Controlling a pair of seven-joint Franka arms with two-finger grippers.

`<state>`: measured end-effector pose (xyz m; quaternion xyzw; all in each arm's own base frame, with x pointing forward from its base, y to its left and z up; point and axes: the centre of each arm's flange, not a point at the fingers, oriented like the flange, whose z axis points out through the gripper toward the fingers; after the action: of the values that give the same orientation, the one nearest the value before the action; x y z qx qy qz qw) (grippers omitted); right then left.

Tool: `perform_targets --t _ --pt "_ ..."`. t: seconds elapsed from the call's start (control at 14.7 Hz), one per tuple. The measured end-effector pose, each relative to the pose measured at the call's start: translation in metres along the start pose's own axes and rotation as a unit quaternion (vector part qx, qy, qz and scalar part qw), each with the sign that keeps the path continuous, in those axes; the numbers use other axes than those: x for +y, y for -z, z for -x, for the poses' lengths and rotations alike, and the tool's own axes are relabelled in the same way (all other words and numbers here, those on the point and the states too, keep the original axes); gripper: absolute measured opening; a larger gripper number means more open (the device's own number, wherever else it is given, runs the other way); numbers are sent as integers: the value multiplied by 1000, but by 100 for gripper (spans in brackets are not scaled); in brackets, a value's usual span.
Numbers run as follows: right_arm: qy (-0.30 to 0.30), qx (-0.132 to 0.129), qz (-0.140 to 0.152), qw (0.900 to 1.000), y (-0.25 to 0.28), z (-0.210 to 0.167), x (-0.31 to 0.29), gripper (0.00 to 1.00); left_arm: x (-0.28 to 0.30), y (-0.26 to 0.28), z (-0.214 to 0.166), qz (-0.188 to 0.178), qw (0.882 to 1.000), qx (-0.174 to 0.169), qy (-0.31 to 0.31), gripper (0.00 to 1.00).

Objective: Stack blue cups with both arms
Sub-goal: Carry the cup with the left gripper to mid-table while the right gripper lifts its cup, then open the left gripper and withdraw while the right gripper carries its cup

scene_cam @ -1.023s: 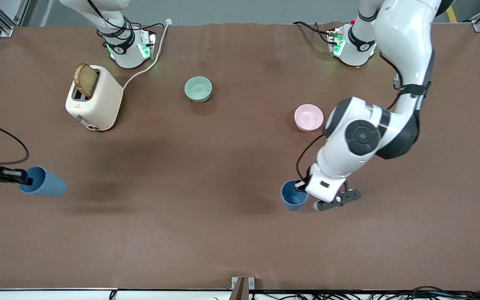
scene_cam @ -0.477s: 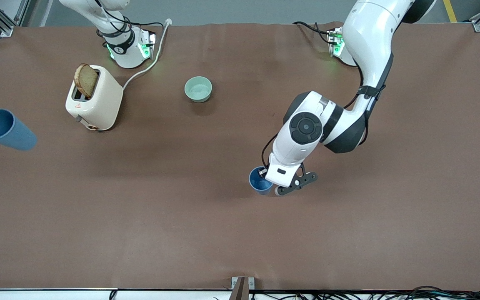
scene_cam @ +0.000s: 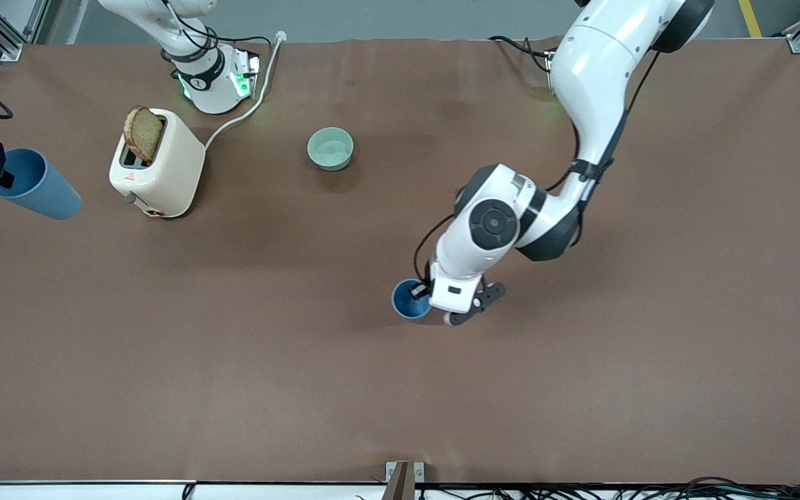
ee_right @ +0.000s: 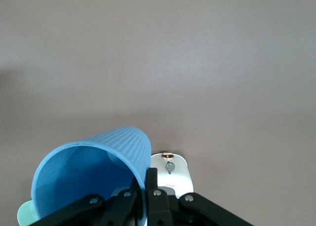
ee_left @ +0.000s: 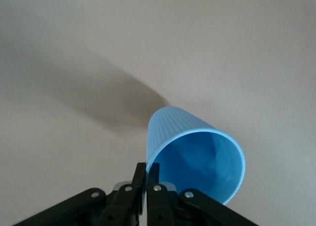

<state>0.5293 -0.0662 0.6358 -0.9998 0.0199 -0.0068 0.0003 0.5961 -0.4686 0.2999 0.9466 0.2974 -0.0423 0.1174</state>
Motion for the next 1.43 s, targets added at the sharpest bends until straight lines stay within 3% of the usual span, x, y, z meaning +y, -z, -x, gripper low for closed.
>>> perform_targets --t 0.2,0.48,0.68,0.82,1.02,1.16,1.3,1.43 --pt "0 11 1 1000 9 1 0 4 10 -12 40 -2 1000 -11 16 4" --pt "0 15 1 1000 12 1 0 4 12 -20 56 -7 1000 -15 26 6" --pt "0 13 -3 1000 12 1 -1 4 9 -31 54 -15 999 -15 25 32" --pt "-1 0 -15 1000 11 4 -3 4 12 -22 50 -11 1000 4 12 51" --pt "-3 -9 -20 1000 13 7 -3 4 19 37 31 -2 997 68 -24 79" --pt "-4 -9 -21 1000 14 7 -3 4 11 103 3 -19 989 122 -81 99" --pt "-4 -9 -23 1000 14 7 -6 4 -12 175 -32 -45 978 147 -138 100" --pt "-12 -12 -29 999 12 5 -24 4 -47 240 -69 -72 971 149 -175 100"
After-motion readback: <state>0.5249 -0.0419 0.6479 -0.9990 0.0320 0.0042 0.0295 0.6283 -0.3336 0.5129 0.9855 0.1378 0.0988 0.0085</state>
